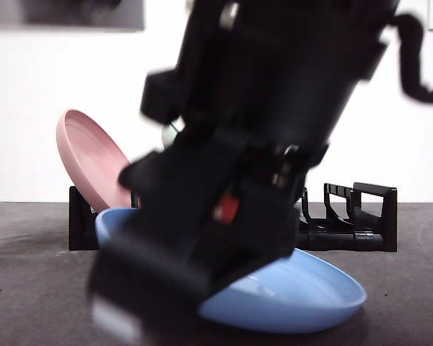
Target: Place the plate
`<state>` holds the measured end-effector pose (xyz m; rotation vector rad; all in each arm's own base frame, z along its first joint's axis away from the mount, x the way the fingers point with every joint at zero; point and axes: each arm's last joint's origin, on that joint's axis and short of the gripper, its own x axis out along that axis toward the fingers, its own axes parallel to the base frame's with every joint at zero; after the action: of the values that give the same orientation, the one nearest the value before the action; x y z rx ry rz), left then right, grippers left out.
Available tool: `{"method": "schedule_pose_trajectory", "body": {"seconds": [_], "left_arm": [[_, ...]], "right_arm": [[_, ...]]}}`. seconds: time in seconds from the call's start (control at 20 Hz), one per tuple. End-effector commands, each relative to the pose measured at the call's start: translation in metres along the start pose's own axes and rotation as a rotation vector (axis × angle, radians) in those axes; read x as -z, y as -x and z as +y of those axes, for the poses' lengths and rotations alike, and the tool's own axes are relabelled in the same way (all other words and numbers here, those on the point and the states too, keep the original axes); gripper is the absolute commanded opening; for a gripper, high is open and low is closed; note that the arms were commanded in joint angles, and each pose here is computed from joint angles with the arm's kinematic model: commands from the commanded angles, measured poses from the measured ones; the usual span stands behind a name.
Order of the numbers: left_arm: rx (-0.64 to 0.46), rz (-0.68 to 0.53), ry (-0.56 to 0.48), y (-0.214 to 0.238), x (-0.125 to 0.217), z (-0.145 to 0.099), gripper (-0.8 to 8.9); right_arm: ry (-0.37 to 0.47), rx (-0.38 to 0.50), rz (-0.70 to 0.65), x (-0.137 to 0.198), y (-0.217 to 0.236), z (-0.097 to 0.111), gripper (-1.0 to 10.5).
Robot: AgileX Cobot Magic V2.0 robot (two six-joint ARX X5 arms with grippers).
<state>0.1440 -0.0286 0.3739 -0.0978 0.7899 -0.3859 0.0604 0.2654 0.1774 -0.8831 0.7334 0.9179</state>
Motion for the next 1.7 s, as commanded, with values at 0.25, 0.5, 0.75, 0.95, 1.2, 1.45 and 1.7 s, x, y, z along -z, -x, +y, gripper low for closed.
{"method": "schedule_pose_trajectory", "body": {"seconds": [0.25, 0.5, 0.75, 0.95, 1.2, 1.45, 1.7], "left_arm": [[0.004, -0.024, -0.011, 0.003, -0.005, -0.001, 3.44], [0.004, -0.023, -0.011, 0.003, -0.005, -0.001, 3.44], [0.004, -0.023, -0.011, 0.003, -0.005, -0.001, 3.44], [0.004, -0.024, -0.011, 0.003, -0.005, -0.002, 3.44], [0.004, -0.032, -0.009, 0.003, -0.006, -0.002, 3.44], [0.010, -0.087, 0.037, 0.004, -0.011, -0.002, 3.44], [0.037, -0.215, 0.145, 0.003, -0.026, -0.003, 3.45]], "right_arm": [[0.174, 0.006, 0.025, -0.004, -0.019, 0.006, 0.1], [0.200, 0.006, 0.036, -0.004, -0.022, 0.006, 0.5], [0.192, 0.005, 0.031, -0.005, -0.020, 0.006, 2.2], [0.165, -0.004, 0.046, -0.022, -0.003, 0.006, 3.5], [0.064, -0.050, -0.123, -0.052, 0.038, -0.012, 3.5], [-0.121, -0.089, -0.363, -0.051, 0.084, -0.072, 2.8], [-0.349, 0.058, -0.449, -0.013, 0.123, -0.150, 2.6]]}}
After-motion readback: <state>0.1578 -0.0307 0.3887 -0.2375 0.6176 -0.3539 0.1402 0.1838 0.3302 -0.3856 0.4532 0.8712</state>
